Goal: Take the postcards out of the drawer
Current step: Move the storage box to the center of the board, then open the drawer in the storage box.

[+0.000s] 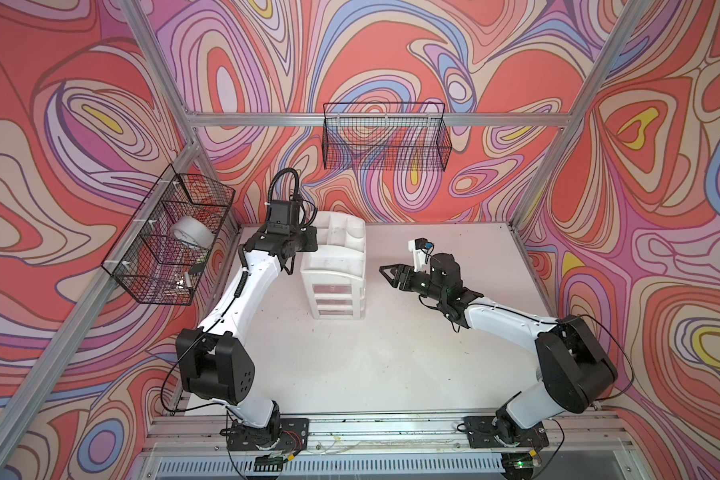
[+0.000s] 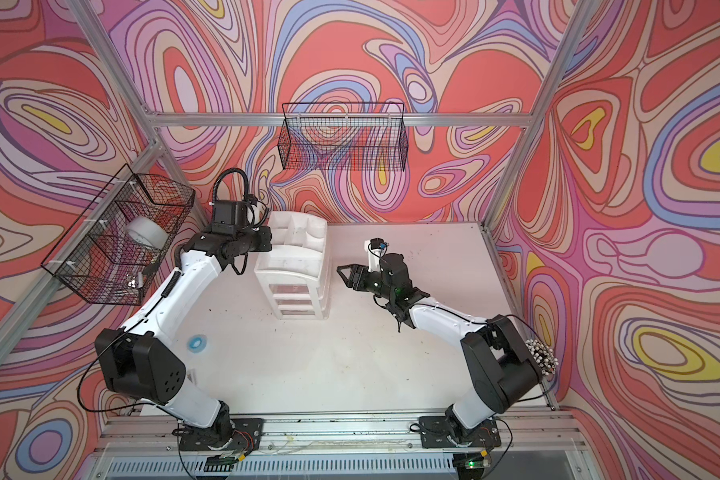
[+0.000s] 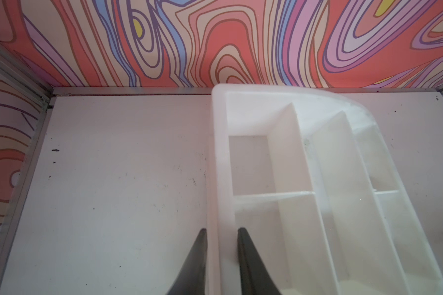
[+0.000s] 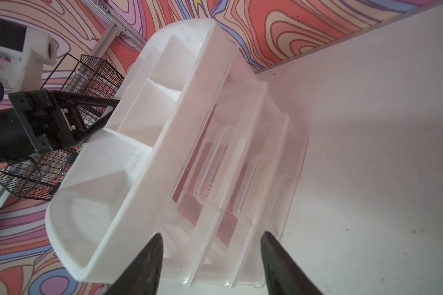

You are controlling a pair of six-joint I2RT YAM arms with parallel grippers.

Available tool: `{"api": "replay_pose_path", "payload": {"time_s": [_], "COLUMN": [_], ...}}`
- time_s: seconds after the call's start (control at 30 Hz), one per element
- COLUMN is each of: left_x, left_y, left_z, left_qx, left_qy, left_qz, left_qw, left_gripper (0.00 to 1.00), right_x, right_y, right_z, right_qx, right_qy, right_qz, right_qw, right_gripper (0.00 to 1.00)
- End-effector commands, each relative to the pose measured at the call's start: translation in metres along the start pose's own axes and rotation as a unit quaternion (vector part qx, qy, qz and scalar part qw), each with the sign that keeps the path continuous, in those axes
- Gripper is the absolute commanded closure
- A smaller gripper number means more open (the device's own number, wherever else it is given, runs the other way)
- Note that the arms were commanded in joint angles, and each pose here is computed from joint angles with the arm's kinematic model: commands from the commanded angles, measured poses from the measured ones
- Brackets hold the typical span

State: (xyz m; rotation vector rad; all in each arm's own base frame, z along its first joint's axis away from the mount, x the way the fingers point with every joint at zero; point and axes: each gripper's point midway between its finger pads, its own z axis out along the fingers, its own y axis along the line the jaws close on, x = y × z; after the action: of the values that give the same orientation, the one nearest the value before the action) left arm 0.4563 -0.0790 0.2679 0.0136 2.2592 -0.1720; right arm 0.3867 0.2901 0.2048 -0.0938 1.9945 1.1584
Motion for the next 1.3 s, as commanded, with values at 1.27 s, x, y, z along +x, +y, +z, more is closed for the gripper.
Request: {"api": "replay_pose_path", "payload": {"time_s": [1.27], "left_x": [0.020], "left_y": [0.022], "left_z": [0.014], "left_qx": [0.005], "left_qy": [0.035], "left_qz": [-0.008], "left_qw": [0.999], "left_gripper": [1.00], "right_x": [-0.003], "right_y": [0.037], "right_z": [0.071], "right_qx": [-0.211], "right_qy": [0.011], "right_qz": [0.127], "right_qw": [0.969], "right_gripper": [0.21]}}
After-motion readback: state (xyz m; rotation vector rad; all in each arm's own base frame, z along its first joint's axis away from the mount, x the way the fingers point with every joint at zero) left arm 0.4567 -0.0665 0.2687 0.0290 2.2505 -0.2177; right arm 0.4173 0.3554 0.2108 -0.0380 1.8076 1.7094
